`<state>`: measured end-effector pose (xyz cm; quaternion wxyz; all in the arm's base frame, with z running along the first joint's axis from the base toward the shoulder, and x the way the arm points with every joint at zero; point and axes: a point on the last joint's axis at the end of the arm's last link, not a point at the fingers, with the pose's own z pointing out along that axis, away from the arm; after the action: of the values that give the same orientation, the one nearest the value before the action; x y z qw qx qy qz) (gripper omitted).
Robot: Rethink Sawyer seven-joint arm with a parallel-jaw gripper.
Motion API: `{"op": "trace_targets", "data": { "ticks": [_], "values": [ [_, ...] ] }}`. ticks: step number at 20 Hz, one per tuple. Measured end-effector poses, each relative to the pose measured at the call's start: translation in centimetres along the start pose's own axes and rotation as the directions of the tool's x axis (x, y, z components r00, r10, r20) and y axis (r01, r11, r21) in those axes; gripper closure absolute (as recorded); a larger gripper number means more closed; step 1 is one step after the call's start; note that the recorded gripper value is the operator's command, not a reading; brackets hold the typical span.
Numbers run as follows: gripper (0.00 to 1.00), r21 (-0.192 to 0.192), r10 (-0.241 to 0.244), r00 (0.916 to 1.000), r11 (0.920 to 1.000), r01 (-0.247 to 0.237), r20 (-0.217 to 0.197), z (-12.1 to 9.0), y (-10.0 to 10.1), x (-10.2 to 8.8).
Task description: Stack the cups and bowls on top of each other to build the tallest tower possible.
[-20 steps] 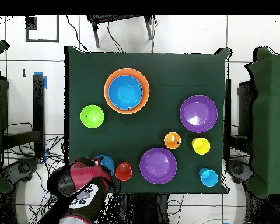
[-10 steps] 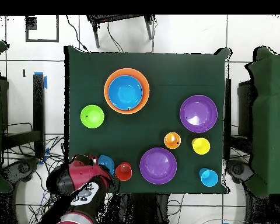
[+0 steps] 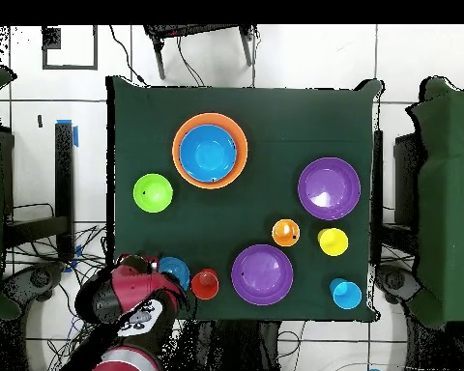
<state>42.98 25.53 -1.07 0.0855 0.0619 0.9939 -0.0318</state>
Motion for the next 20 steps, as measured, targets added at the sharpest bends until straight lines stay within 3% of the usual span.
{"op": "trace_targets", "data": {
  "ticks": [20],
  "values": [
    [0.0, -0.002, 0.012, 0.9997, 0.9999, -0.012, -0.021, 0.51, -0.36, 0.38]
  ]
}}
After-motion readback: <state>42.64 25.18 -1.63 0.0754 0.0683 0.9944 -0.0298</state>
